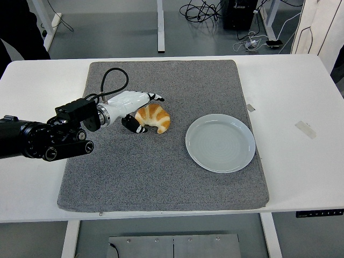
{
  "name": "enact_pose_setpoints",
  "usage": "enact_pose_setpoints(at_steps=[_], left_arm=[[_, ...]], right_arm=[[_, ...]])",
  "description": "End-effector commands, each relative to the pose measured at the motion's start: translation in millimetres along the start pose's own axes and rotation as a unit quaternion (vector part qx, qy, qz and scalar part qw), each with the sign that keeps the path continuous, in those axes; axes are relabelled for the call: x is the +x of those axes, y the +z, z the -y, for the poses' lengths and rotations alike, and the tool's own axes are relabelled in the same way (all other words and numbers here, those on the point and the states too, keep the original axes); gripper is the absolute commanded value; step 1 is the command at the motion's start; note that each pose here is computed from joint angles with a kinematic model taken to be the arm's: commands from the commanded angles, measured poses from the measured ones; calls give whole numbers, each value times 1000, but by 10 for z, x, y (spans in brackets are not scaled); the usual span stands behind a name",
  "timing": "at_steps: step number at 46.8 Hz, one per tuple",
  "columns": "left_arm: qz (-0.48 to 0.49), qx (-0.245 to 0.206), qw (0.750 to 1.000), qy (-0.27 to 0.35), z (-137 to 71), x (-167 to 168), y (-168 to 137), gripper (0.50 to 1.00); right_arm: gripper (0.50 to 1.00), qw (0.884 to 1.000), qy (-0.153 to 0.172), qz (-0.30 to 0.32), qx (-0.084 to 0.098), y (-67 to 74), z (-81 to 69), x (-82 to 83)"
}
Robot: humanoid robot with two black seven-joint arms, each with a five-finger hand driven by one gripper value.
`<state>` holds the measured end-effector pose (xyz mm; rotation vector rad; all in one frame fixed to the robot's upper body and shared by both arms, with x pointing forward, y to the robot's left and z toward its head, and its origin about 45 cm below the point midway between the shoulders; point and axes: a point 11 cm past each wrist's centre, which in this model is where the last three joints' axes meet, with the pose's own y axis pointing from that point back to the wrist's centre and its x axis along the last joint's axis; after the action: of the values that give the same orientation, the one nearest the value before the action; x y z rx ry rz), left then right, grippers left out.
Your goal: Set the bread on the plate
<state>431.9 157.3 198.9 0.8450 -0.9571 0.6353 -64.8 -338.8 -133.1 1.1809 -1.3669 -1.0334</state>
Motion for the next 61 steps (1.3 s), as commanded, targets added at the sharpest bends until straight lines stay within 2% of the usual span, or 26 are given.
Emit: enact_pose_setpoints(at_steps=[1, 9, 17, 21, 24, 33, 39, 42, 52, 61], left_arm=[[-1, -5, 1000, -1, 19, -16, 44, 901], [1, -1, 1000, 0, 36, -16, 27, 886], [3, 6, 1000, -5, 59, -71, -16, 786], [1, 4, 1000, -12, 61, -129, 2, 692], [-2, 3, 1000, -17, 66, -166, 9, 649], [-2, 5, 1000, -21, 106, -210, 14, 634], [-8, 5, 1000, -9, 118, -96, 18, 536], [-10, 3, 1000, -4, 126, -40, 28, 502], [-13, -1, 1000, 19, 156, 259, 72, 500], [6, -9, 999, 41, 147, 693, 132, 500]], right_arm=[[1000, 1000, 0, 0, 0, 0, 0, 0], [1000, 1000, -1, 0, 0, 0, 0, -2], [1000, 1000, 0, 0, 0, 0, 0, 0], [1000, 1000, 0, 0, 0, 0, 0, 0], [1000, 1000, 0, 0, 0, 0, 0, 0], [1000, 1000, 0, 0, 0, 0, 0, 0], [1000, 1000, -1, 0, 0, 0, 0, -2], [1000, 1000, 0, 0, 0, 0, 0, 0], [1000, 1000, 0, 0, 0, 0, 0, 0], [1000, 1000, 0, 0, 0, 0, 0, 0]])
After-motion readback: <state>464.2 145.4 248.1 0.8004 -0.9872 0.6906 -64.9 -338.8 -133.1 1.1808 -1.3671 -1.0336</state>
